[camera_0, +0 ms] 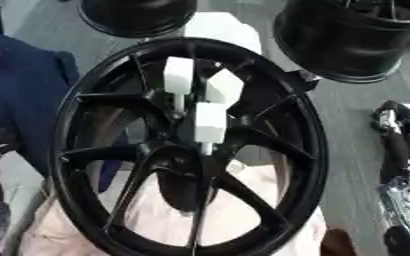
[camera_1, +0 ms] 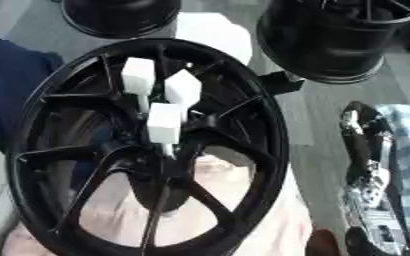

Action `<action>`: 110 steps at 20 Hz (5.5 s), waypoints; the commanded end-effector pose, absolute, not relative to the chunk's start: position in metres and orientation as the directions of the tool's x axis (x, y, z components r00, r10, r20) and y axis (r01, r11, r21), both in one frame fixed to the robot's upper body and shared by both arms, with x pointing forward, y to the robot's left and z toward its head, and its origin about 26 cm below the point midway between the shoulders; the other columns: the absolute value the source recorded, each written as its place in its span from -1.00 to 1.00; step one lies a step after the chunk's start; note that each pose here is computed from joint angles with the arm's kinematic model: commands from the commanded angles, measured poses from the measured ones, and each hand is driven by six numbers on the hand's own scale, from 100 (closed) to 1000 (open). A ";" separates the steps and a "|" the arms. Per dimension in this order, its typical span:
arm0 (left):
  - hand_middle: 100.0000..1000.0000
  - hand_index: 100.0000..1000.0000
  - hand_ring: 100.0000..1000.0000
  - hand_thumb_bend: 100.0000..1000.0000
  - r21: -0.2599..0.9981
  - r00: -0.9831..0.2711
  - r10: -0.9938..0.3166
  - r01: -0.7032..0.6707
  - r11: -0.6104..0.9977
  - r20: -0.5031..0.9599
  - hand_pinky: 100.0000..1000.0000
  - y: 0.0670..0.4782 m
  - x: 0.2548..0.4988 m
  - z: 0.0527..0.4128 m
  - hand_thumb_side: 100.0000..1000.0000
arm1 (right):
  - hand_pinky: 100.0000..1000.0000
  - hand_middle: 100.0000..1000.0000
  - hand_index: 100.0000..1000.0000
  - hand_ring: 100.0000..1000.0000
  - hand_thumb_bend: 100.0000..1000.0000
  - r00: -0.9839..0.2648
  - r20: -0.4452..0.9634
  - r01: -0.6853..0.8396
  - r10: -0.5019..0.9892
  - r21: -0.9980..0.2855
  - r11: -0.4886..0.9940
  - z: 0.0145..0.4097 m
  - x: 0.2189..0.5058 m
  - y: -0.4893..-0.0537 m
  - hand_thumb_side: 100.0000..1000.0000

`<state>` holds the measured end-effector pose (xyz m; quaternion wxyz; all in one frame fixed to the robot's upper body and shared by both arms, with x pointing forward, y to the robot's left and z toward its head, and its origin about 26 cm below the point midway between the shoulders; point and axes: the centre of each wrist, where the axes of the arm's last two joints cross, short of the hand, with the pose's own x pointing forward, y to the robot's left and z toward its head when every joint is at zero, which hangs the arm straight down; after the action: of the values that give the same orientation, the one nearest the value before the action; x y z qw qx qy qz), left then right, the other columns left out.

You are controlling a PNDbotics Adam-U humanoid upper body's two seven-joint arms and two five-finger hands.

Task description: Pull the pin out of the wheel hub.

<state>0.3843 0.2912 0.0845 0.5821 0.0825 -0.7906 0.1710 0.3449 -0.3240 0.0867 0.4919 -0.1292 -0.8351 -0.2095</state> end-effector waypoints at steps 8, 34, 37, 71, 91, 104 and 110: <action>-0.12 0.26 -0.04 -0.74 -0.072 -0.293 -0.055 -0.405 0.912 0.955 0.05 0.331 0.374 0.088 0.70 | 0.64 0.32 0.44 0.50 -0.14 -0.824 0.509 0.135 0.248 -0.249 0.959 0.237 0.352 -0.278 -0.73; -0.12 0.26 -0.04 -0.77 -0.091 -0.410 -0.035 -0.283 0.955 0.911 0.05 0.301 0.387 0.131 0.72 | 0.70 0.48 0.61 0.62 -0.12 -0.793 -0.237 0.304 0.562 -0.952 0.027 0.346 0.285 -0.283 -0.60; -0.12 0.26 -0.04 -0.77 -0.093 -0.412 -0.029 -0.274 0.957 0.911 0.05 0.298 0.388 0.131 0.72 | 0.70 0.50 0.62 0.63 -0.14 -0.785 -0.254 0.297 0.565 -0.955 -0.017 0.362 0.279 -0.293 -0.63; -0.12 0.26 -0.04 -0.78 -0.099 -0.455 -0.025 -0.248 0.964 0.890 0.06 0.293 0.390 0.149 0.72 | 0.70 0.51 0.59 0.64 -0.23 -0.854 -0.121 0.098 0.506 -0.993 -0.072 0.416 0.271 -0.262 -0.81; -0.13 0.26 -0.05 -0.78 -0.114 -0.460 -0.006 -0.232 0.966 0.888 0.06 0.286 0.394 0.152 0.72 | 0.68 0.50 0.58 0.62 -0.24 -0.825 -0.128 0.085 0.550 -0.991 -0.102 0.395 0.308 -0.267 -0.83; -0.13 0.26 -0.05 -0.78 -0.119 -0.470 0.000 -0.223 0.967 0.883 0.06 0.284 0.395 0.156 0.72 | 0.67 0.47 0.56 0.60 -0.21 -0.803 -0.085 0.026 0.590 -0.994 -0.106 0.369 0.298 -0.284 -0.84; -0.13 0.26 -0.05 -0.78 -0.120 -0.470 0.002 -0.221 0.968 0.883 0.06 0.284 0.395 0.156 0.72 | 0.65 0.36 0.47 0.57 -0.23 -0.812 -0.049 0.013 0.581 -0.998 -0.067 0.366 0.295 -0.281 -0.89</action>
<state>0.3948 0.2847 0.1453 0.5236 0.0680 -0.8416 0.1139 0.3024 -0.2784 0.3557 0.2134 -0.2139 -0.6539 0.6937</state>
